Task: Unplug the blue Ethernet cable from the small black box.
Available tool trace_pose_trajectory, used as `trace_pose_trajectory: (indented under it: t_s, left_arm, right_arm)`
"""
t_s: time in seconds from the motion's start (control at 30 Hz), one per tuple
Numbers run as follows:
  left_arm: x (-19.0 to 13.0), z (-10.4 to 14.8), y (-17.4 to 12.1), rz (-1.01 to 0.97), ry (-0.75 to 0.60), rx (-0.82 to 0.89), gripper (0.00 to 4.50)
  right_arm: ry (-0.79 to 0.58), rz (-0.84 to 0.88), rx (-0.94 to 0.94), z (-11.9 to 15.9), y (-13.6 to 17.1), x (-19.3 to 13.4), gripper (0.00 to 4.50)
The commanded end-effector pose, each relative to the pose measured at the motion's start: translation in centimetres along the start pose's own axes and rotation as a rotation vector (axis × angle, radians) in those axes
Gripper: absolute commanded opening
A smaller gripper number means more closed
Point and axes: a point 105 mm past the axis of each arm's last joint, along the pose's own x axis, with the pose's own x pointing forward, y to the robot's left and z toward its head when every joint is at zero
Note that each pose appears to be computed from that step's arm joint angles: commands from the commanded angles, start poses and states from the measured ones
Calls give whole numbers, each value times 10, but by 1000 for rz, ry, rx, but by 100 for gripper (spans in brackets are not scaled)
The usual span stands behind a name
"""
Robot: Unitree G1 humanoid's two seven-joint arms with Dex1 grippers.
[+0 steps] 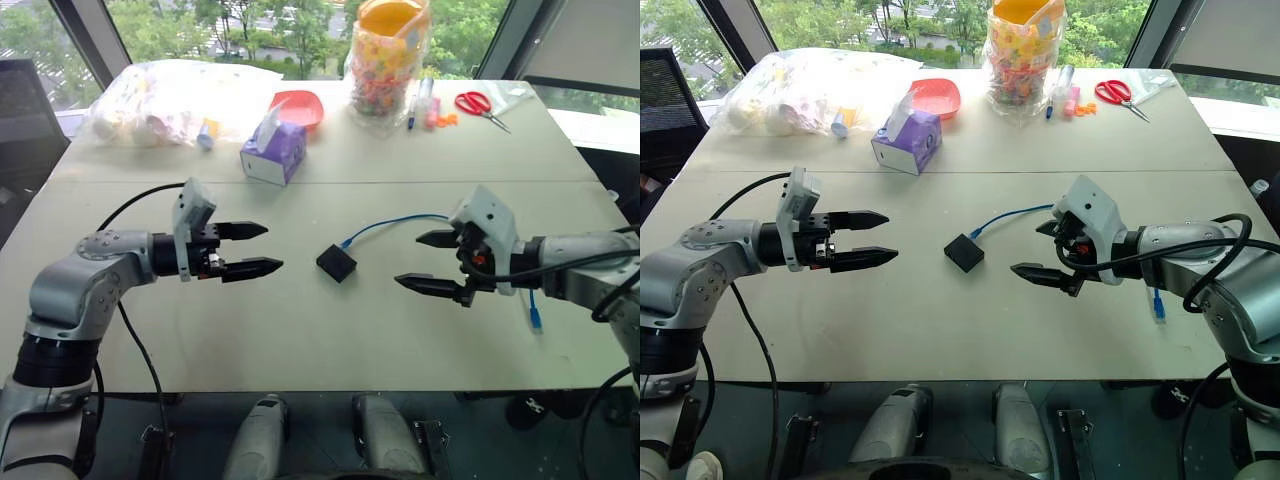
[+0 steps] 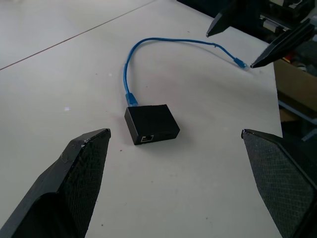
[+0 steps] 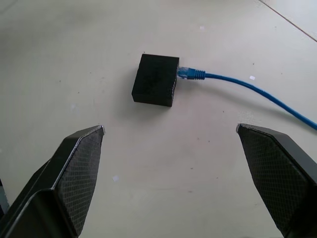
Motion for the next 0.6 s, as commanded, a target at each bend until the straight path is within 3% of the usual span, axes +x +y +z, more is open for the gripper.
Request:
trace_pose_trajectory:
  t_s: [0.03,0.37,0.6]
  left_arm:
    - [-4,8,-3,7,-21,35,445]
    - [-5,6,-6,26,-15,39,445]
    - [-6,7,-8,58,-19,62,445]
  right_arm:
    - [-11,-19,-44,7,-4,-1,450]
    - [20,-9,-176,16,-22,11,450]
    - [62,20,-341,27,-45,39,450]
